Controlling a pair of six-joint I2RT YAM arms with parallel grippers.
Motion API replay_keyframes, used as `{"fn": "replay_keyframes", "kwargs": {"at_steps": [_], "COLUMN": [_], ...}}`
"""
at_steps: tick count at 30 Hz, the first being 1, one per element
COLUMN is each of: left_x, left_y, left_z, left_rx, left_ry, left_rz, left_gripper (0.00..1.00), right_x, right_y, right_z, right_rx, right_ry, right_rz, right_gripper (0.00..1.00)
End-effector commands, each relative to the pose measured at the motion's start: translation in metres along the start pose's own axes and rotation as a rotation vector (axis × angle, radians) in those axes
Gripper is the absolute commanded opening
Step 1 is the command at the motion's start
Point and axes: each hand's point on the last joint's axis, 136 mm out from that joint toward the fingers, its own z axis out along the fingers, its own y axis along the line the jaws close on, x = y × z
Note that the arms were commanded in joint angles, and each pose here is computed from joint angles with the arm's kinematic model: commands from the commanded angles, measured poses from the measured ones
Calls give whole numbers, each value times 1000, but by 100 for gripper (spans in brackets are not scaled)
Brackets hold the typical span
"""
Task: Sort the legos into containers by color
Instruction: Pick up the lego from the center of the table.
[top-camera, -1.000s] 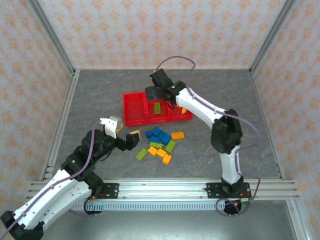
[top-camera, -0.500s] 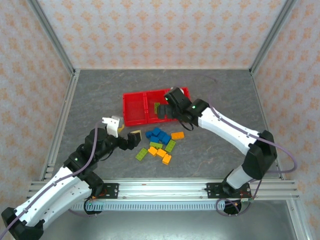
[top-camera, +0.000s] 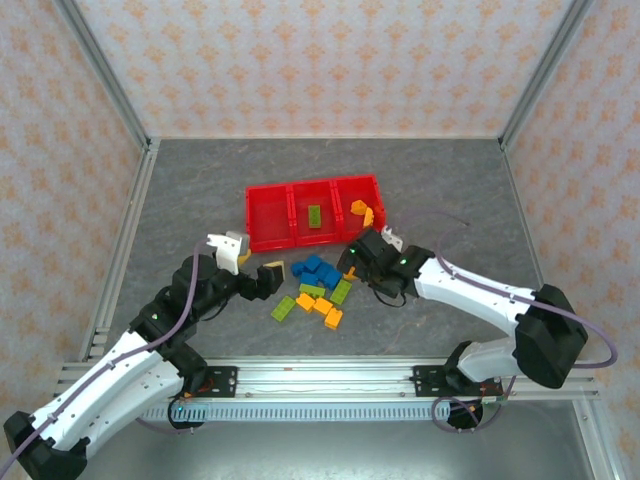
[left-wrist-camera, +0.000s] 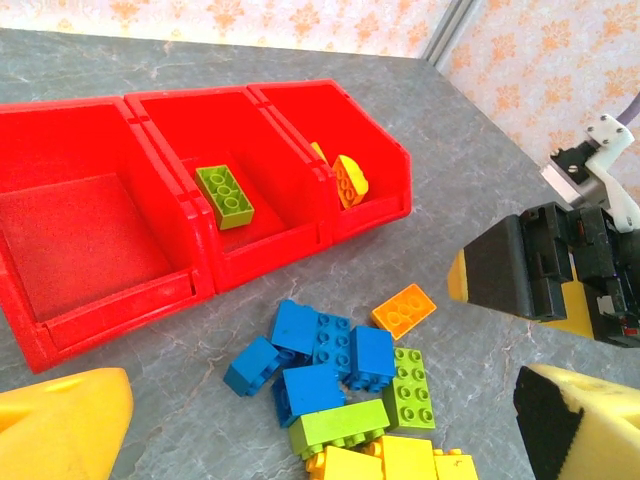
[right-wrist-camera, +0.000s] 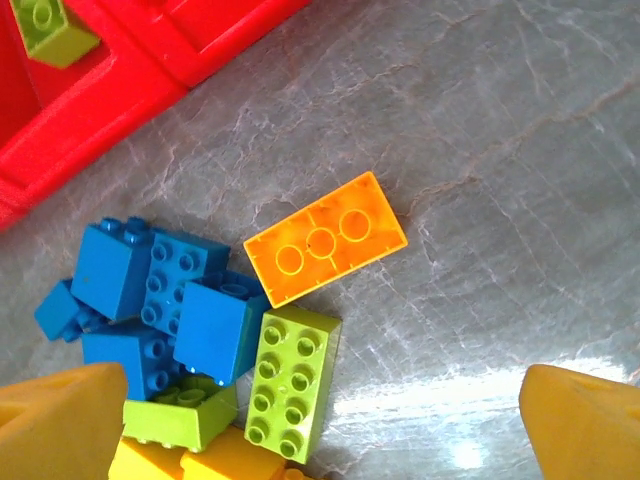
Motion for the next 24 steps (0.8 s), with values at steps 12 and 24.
{"fn": "replay_keyframes", "kwargs": {"at_steps": [12,24], "left_x": [-13,-10], "left_y": [0,1], "left_z": [-19,-18], "left_rx": [0,-14], "left_ry": [-94,-65], "left_rz": [42,41], "left_gripper": [99,99], "right_x": [-40,-28], "right_y": [43,5], "right_z": [-52,-29], "right_rx": [38,137], "right_ry": [-170,-102], "right_rz": [-1255,-1937], "right_gripper": [94,100]}}
